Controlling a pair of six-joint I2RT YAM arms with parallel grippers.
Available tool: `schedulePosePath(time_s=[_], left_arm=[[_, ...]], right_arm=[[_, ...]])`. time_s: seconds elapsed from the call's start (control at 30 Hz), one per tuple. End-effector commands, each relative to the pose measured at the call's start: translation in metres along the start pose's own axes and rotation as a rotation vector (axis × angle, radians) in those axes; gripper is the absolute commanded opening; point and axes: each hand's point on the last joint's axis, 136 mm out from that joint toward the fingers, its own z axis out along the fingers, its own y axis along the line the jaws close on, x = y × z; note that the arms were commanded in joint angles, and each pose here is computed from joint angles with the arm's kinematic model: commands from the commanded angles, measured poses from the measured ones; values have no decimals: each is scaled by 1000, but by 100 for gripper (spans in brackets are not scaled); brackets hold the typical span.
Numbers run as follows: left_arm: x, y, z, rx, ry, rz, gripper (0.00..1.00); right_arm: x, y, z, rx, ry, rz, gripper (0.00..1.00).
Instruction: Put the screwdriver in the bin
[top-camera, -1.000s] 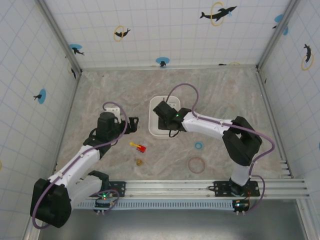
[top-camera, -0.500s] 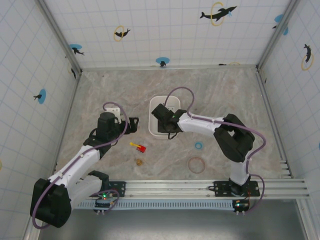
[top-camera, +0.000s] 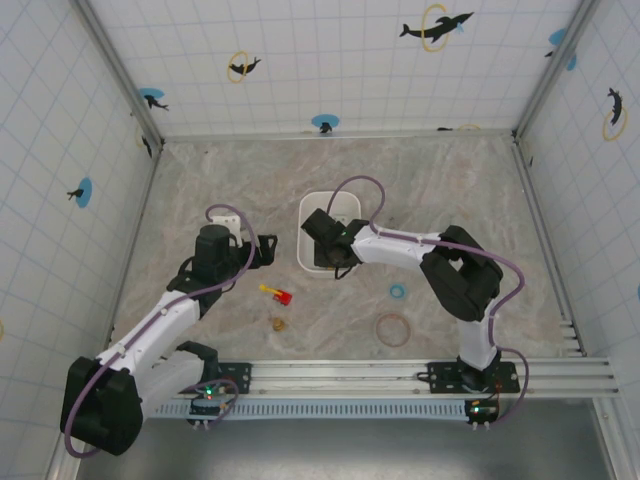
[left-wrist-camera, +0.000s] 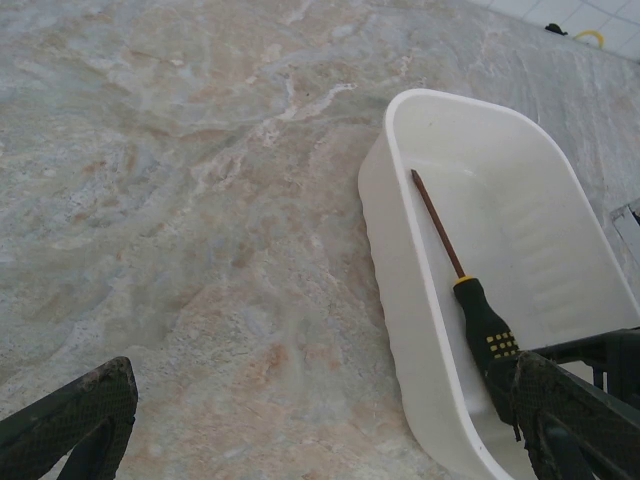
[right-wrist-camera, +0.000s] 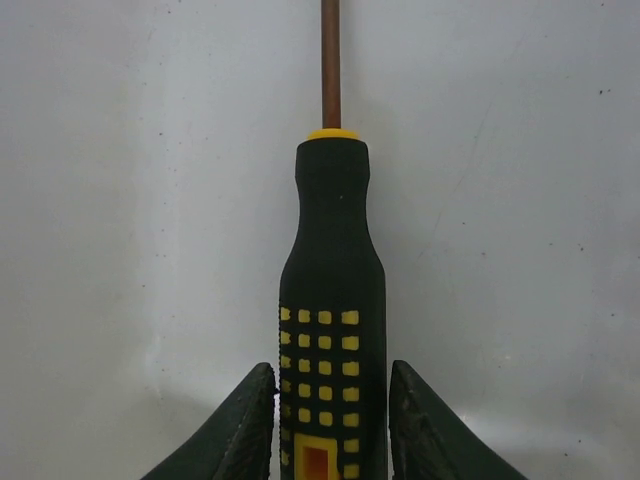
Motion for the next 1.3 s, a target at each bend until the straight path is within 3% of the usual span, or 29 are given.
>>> schedulePosePath(time_s=[0.0, 0.2, 0.3, 0.57, 0.73, 0.93, 1.07, 1.27], left_arm=[[2, -1, 0, 0, 0, 29, 98], [1, -2, 0, 2, -1, 31, 97], [-3, -3, -1, 0, -7, 39, 98], [-36, -7, -13, -37, -81, 105, 98], [-57, -12, -20, -48, -127, 143, 98], [-76, -12, -28, -79, -190, 181, 98], [-91, -14, -35, -96, -249, 217, 97], [-117, -11, -49, -167, -363, 312, 98]], right_arm=[[-14, 8, -2, -18, -29, 16, 37], [-17, 7, -7, -23, -36, 15, 44], [-21, 5, -17, -22, -49, 6, 53], [-42, -3, -53, -41, -96, -34, 65], [-56, 1, -89, -124, -130, -60, 69], [-74, 1, -150, -215, -244, -225, 72], [-94, -38, -181, -157, -377, -295, 72], [-121, -127, -201, -130, -516, -120, 73]])
